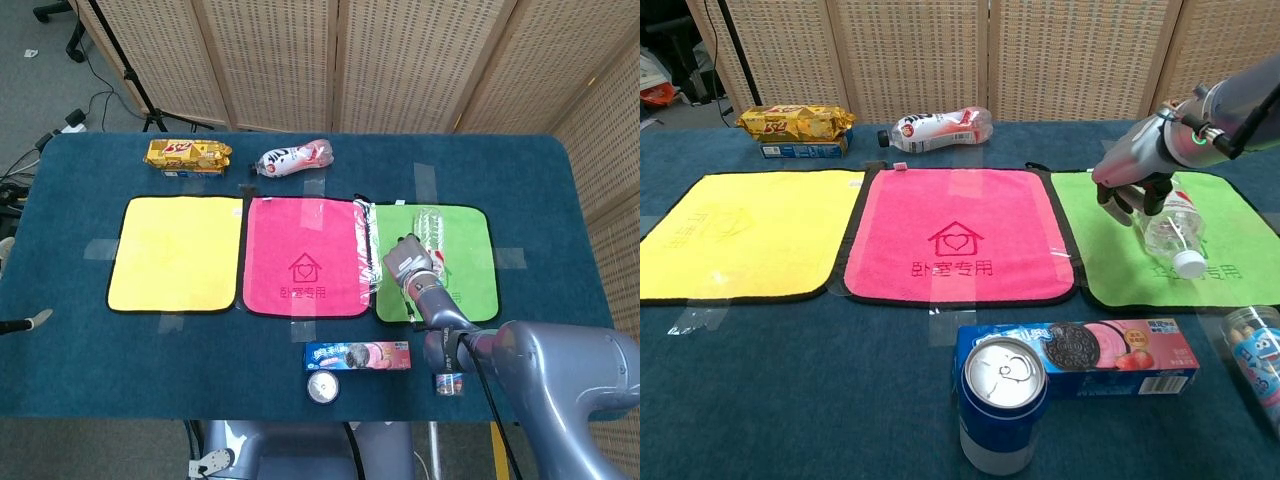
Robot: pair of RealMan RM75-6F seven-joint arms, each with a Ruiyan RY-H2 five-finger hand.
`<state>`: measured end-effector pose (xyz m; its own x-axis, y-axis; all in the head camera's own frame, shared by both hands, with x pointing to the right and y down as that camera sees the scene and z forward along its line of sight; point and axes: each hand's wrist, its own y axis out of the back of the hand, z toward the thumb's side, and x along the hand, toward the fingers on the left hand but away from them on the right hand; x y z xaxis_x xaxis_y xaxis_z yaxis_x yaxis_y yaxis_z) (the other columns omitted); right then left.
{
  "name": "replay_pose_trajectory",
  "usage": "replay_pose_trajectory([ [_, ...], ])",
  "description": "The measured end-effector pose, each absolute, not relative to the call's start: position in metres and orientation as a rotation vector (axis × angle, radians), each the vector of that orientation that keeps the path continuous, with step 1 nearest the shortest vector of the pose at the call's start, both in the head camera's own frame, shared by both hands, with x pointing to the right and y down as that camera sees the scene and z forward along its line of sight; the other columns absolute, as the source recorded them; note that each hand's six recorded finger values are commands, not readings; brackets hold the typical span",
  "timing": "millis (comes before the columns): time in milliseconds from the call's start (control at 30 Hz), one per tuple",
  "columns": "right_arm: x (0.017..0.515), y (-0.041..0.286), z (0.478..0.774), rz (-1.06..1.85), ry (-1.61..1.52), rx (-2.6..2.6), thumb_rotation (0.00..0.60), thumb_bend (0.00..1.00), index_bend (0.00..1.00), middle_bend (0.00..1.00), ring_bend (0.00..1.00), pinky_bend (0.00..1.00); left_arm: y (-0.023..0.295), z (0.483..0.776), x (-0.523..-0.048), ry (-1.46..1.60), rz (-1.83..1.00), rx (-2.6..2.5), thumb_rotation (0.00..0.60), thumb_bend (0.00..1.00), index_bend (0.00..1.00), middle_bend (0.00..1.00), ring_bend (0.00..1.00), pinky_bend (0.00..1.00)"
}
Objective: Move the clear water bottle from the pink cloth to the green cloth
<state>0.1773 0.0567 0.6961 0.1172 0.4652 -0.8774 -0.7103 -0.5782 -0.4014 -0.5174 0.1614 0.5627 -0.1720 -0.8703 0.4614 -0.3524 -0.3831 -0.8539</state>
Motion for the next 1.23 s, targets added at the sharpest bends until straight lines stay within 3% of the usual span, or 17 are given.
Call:
replay_pose_trajectory([
  [367,0.157,0.046,0.659,1.49,0.095,-1.569,0.6,1.0,0.4,0.3,0.14,0.21,0.162,0.561,-0.517,1.402,-1.573,-1.668,0.6,0.0,0.0,0.0,0.0,0.0],
  [433,0.155,0.041,0.645,1.429,0.034,-1.573,0.6,1.0,0.34,0.25,0.11,0.21,0.162,0.562,-0.517,1.398,-1.572,-1.672,0.6,0.0,0.0,0.0,0.0,0.0],
  [467,0.155,0.039,0.638,1.399,0.007,-1.571,0.6,0.94,0.29,0.22,0.09,0.21,0.162,0.562,-0.517,1.396,-1.573,-1.673,0.6,0.0,0.0,0.0,0.0,0.0],
  [500,0.157,0.037,0.63,1.356,-0.036,-1.566,0.6,0.74,0.2,0.16,0.05,0.21,0.162,0.562,-0.516,1.391,-1.573,-1.676,0.6,0.0,0.0,0.0,0.0,0.0],
  [567,0.161,0.034,0.616,1.286,-0.113,-1.554,0.6,0.17,0.04,0.03,0.01,0.18,0.162,0.563,-0.516,1.379,-1.571,-1.68,0.6,0.0,0.0,0.0,0.0,0.0],
  [633,0.172,0.032,0.599,1.201,-0.224,-1.539,0.6,0.0,0.0,0.0,0.0,0.13,0.163,0.562,-0.514,1.358,-1.57,-1.682,0.6,0.0,0.0,0.0,0.0,0.0],
  [767,0.216,0.042,0.57,1.096,-0.483,-1.54,0.6,0.0,0.0,0.0,0.0,0.01,0.166,0.563,-0.512,1.316,-1.578,-1.676,0.6,0.0,0.0,0.0,0.0,0.0],
  [900,0.292,0.068,0.554,1.099,-0.754,-1.513,0.6,0.0,0.0,0.0,0.0,0.0,0.169,0.565,-0.51,1.285,-1.591,-1.664,0.6,0.0,0.0,0.0,0.0,0.0],
  [1100,0.378,0.116,0.555,1.154,-0.919,-1.431,0.6,0.0,0.0,0.0,0.0,0.0,0.174,0.566,-0.506,1.258,-1.582,-1.653,0.6,0.0,0.0,0.0,0.0,0.0],
  [1233,0.396,0.136,0.563,1.161,-0.972,-1.454,0.6,0.0,0.0,0.0,0.0,0.0,0.174,0.565,-0.507,1.245,-1.569,-1.641,0.6,0.0,0.0,0.0,0.0,0.0],
])
